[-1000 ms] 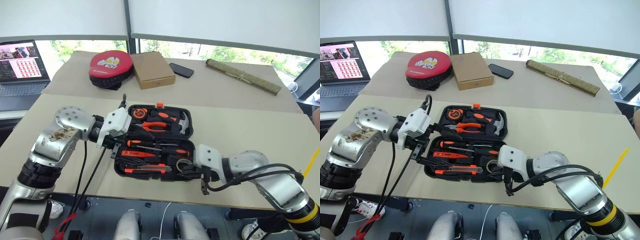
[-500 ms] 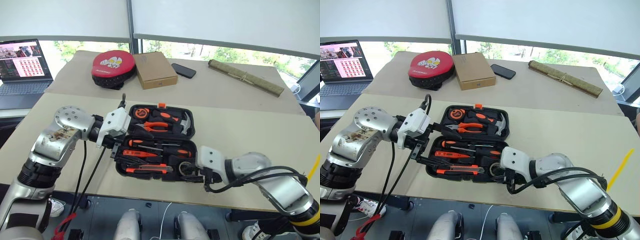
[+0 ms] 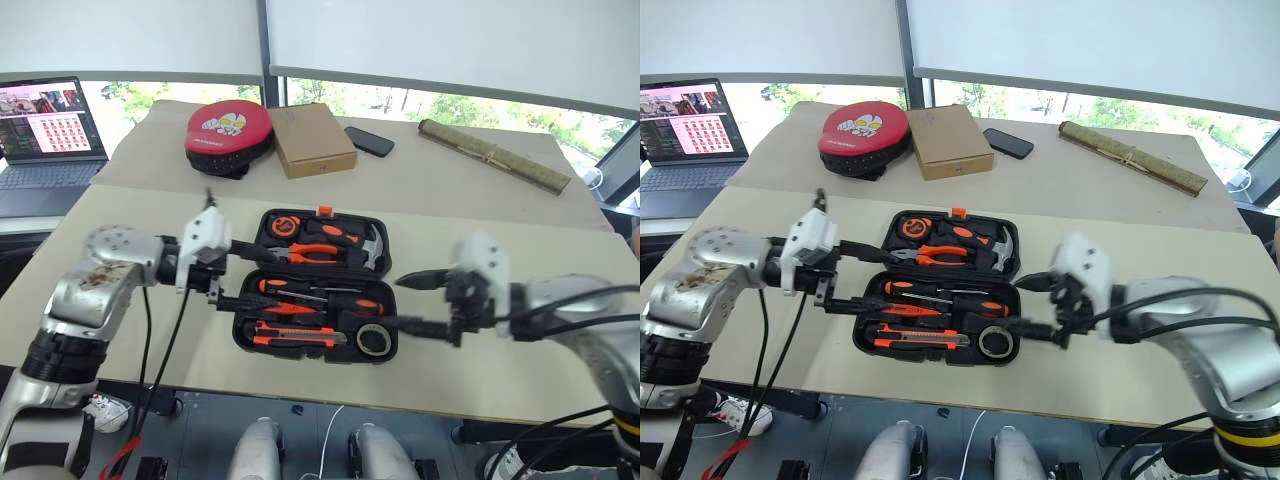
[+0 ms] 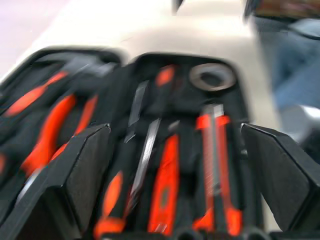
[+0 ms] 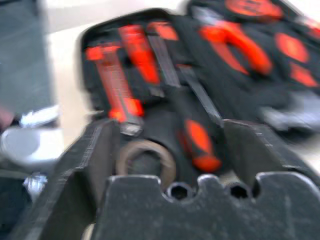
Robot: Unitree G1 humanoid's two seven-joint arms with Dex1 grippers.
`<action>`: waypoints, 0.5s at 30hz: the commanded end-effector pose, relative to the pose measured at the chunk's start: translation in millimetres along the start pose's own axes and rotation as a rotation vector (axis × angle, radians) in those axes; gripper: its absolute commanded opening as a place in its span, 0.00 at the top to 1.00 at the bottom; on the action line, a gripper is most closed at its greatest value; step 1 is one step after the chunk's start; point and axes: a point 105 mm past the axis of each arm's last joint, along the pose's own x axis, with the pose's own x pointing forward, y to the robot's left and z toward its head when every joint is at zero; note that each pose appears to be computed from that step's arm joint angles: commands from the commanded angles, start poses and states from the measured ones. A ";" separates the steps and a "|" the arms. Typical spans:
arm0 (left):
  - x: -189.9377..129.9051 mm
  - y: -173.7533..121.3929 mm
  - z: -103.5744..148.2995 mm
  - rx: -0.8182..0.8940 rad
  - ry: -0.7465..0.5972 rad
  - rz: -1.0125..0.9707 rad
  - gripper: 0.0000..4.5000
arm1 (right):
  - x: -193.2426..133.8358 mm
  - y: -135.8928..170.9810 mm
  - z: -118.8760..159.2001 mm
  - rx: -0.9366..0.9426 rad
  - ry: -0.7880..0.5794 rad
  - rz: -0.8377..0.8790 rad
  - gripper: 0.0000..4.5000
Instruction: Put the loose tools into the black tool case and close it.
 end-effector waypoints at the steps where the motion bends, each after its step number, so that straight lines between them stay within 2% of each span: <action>1: -19.0 11.3 -15.6 -0.004 0.028 0.111 0.38 | -4.6 -25.8 -17.5 0.018 0.024 -0.126 0.48; 5: -22.2 23.4 -44.9 -0.009 0.100 0.190 0.70 | 8.7 -43.1 -40.7 0.024 0.063 -0.175 0.79; 8: -13.0 26.4 -53.4 0.015 0.124 0.183 0.94 | 23.9 -43.2 -47.7 -0.009 0.084 -0.141 1.00; 9: -9.0 25.8 -53.6 0.024 0.125 0.171 0.98 | 28.5 -41.4 -47.9 -0.021 0.088 -0.121 1.00; 15: 15.2 13.3 -42.4 -0.005 0.078 0.070 0.98 | 51.4 -24.6 -40.1 -0.105 0.096 0.005 1.00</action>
